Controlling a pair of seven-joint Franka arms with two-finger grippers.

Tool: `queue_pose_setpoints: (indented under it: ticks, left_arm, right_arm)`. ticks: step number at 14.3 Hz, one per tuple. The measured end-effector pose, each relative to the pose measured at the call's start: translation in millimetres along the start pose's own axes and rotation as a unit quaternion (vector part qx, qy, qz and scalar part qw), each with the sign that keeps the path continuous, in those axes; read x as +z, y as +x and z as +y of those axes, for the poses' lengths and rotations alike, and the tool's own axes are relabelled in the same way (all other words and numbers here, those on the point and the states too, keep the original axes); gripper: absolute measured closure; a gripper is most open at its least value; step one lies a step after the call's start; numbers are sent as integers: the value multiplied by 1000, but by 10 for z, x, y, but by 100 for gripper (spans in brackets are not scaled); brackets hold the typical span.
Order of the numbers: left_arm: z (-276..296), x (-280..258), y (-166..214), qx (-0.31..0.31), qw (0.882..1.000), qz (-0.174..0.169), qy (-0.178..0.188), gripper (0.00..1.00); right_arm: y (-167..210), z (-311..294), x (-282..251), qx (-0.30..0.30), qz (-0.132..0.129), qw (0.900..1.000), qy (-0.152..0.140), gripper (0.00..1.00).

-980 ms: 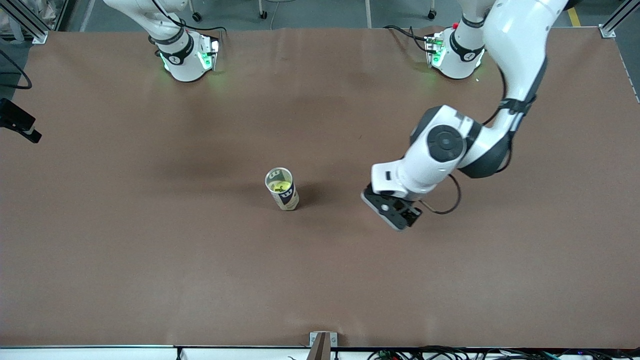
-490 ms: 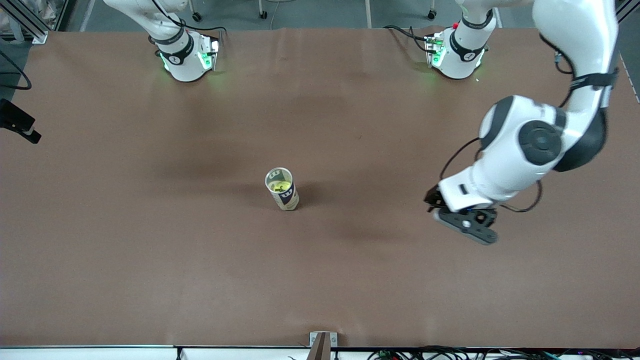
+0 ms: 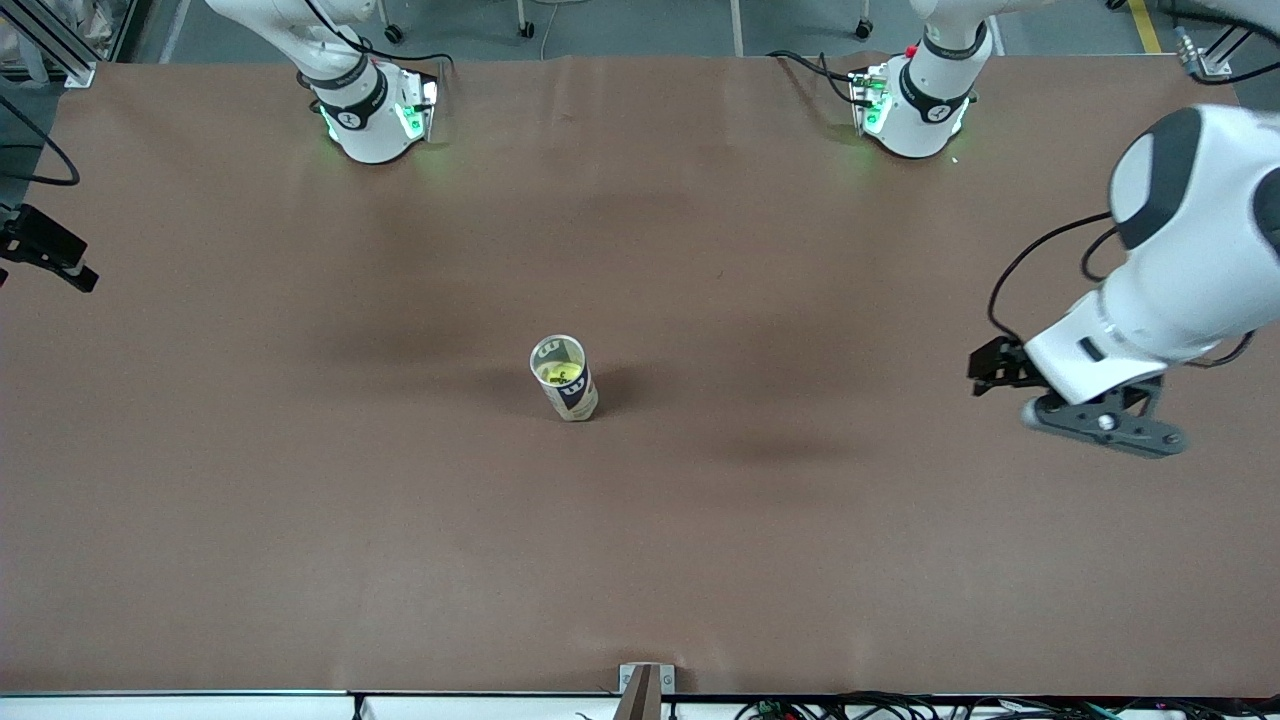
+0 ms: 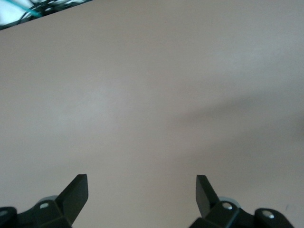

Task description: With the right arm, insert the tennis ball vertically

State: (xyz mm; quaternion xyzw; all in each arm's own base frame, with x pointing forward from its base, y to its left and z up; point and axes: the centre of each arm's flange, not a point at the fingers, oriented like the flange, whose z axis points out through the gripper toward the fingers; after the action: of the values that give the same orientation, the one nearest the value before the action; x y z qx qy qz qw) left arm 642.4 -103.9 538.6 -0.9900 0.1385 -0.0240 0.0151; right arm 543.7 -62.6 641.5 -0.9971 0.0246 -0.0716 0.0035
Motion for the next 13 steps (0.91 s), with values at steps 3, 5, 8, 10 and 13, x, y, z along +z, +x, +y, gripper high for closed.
queue_pose_setpoints:
  ticks: [3,5,8,10,13]
  left_arm:
    - [-187,-385,-182,-22,999,10,21,0]
    - [-284,-640,-375,-38,999,0,37,0]
    - [-415,-982,-735,-66,997,-28,38,0]
    - [-501,-1142,-944,-85,996,-39,15,0]
    - [-529,-1213,-1161,-98,994,-43,-2,0]
  right_arm:
    - [5,-39,3,-4,0,1000,0,0]
    - [8,-29,11,-3,-1,1000,0,0]
    - [10,-8,19,-1,-2,1000,0,0]
    - [11,-10,18,-1,-2,1000,0,0]
    - [18,-10,-27,-1,3,1000,0,0]
